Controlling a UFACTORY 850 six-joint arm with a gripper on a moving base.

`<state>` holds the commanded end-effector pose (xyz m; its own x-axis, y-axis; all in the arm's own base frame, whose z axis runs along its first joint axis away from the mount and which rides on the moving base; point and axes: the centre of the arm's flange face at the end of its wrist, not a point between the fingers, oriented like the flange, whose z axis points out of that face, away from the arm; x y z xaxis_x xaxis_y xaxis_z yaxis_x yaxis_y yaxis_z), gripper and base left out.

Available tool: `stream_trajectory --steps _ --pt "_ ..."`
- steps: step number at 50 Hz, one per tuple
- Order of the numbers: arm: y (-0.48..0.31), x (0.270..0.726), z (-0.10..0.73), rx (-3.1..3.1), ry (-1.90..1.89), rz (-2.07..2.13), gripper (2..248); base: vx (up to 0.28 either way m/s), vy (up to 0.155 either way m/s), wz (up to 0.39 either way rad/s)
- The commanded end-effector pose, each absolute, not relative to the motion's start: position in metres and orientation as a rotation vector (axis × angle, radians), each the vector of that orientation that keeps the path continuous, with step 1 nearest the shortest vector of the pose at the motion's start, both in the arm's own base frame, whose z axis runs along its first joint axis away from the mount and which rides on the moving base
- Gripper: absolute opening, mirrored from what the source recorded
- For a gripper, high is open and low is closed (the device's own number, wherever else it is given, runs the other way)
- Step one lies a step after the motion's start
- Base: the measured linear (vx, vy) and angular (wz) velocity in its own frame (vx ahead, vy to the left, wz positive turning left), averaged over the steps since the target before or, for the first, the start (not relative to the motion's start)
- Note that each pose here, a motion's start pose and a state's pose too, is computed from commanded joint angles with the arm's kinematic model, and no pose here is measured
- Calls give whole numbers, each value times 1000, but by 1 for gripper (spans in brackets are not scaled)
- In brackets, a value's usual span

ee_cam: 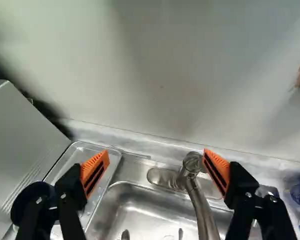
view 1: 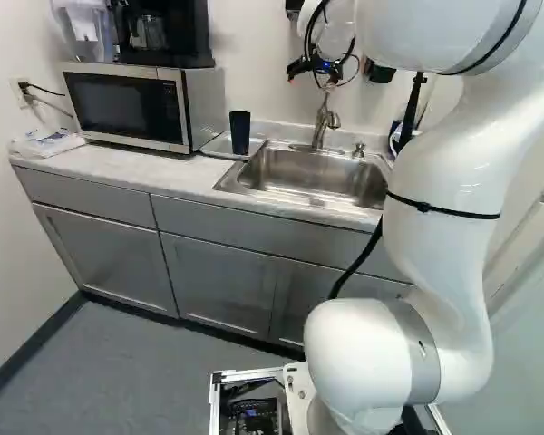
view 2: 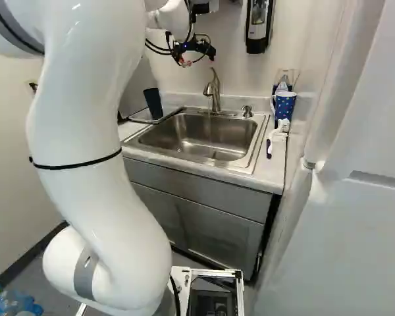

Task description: Rinse the cup and place it in the tray

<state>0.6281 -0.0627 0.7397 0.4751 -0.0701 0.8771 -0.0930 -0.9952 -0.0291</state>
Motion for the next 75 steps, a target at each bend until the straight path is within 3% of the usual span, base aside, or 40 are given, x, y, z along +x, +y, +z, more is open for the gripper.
stream_trajectory --steps 75 --pt "-69 644 721 2718 -159 1523 247 0 0 0"
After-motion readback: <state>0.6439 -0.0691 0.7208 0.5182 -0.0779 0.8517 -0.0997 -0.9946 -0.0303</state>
